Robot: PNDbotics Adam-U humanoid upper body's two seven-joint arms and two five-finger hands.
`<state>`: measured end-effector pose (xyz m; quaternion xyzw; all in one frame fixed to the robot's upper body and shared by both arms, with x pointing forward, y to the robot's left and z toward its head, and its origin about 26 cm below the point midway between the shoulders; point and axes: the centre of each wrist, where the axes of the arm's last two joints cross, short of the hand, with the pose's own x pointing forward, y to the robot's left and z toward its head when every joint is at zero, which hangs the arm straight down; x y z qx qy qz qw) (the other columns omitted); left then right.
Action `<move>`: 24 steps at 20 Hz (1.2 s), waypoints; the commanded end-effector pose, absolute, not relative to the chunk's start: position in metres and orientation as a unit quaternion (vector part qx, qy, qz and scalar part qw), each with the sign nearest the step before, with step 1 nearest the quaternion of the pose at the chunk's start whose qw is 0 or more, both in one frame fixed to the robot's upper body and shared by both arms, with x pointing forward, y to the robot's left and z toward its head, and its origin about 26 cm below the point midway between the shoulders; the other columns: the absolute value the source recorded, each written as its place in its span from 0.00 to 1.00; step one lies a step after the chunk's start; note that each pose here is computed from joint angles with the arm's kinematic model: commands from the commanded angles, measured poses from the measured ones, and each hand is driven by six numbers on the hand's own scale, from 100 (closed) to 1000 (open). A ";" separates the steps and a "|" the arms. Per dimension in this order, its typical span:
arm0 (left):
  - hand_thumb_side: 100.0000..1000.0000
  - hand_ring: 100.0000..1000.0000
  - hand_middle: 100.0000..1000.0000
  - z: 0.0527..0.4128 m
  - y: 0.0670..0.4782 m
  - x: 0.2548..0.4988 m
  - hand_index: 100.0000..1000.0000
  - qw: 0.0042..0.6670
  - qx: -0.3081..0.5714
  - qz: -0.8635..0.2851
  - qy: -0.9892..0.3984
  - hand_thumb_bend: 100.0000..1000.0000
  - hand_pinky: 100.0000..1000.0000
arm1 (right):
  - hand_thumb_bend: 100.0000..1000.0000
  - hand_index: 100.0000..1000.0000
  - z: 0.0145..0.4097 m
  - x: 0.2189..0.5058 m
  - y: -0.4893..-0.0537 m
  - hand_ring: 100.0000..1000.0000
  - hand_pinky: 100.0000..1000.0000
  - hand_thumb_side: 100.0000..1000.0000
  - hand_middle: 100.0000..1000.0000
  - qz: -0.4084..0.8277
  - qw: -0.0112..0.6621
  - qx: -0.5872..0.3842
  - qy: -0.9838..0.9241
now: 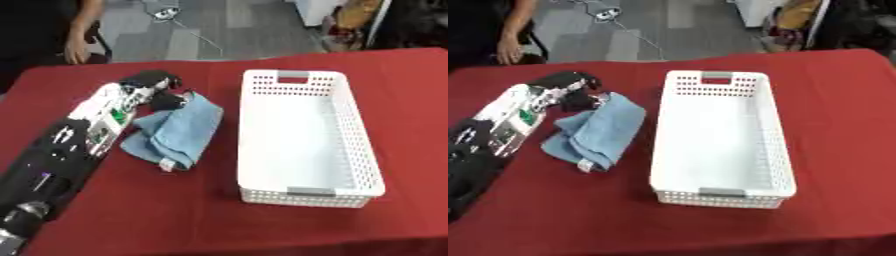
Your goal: Pick up objects on the table and place them in the box.
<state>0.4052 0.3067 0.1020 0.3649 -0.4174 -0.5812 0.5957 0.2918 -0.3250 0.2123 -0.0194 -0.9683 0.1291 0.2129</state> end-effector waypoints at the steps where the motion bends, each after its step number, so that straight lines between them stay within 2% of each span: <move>1: 1.00 0.72 0.81 0.105 0.309 0.414 0.92 0.587 0.380 -0.587 -0.407 0.41 0.60 | 0.00 0.94 0.222 0.291 -0.324 0.86 0.82 1.00 0.82 0.139 0.197 -0.019 -0.970; 7: 1.00 0.72 0.81 0.094 0.310 0.418 0.92 0.588 0.380 -0.599 -0.388 0.45 0.61 | 0.00 0.94 0.223 0.291 -0.323 0.86 0.82 1.00 0.82 0.140 0.197 -0.016 -0.970; 11: 1.00 0.73 0.81 0.087 0.308 0.421 0.92 0.586 0.371 -0.618 -0.370 0.49 0.63 | 0.00 0.94 0.223 0.291 -0.323 0.86 0.82 1.00 0.82 0.141 0.197 -0.015 -0.970; 12: 1.00 0.73 0.81 0.085 0.307 0.421 0.92 0.584 0.368 -0.624 -0.366 0.54 0.63 | 0.00 0.94 0.223 0.291 -0.323 0.86 0.82 1.00 0.82 0.141 0.197 -0.015 -0.970; 15: 1.00 0.73 0.81 0.082 0.303 0.421 0.91 0.577 0.359 -0.638 -0.361 0.51 0.63 | 0.00 0.94 0.223 0.291 -0.323 0.86 0.82 1.00 0.82 0.141 0.196 -0.015 -0.970; 24: 1.00 0.79 0.83 0.079 0.295 0.419 0.94 0.575 0.320 -0.677 -0.329 0.67 0.73 | 0.00 0.94 0.224 0.291 -0.323 0.86 0.82 1.00 0.82 0.140 0.193 -0.014 -0.971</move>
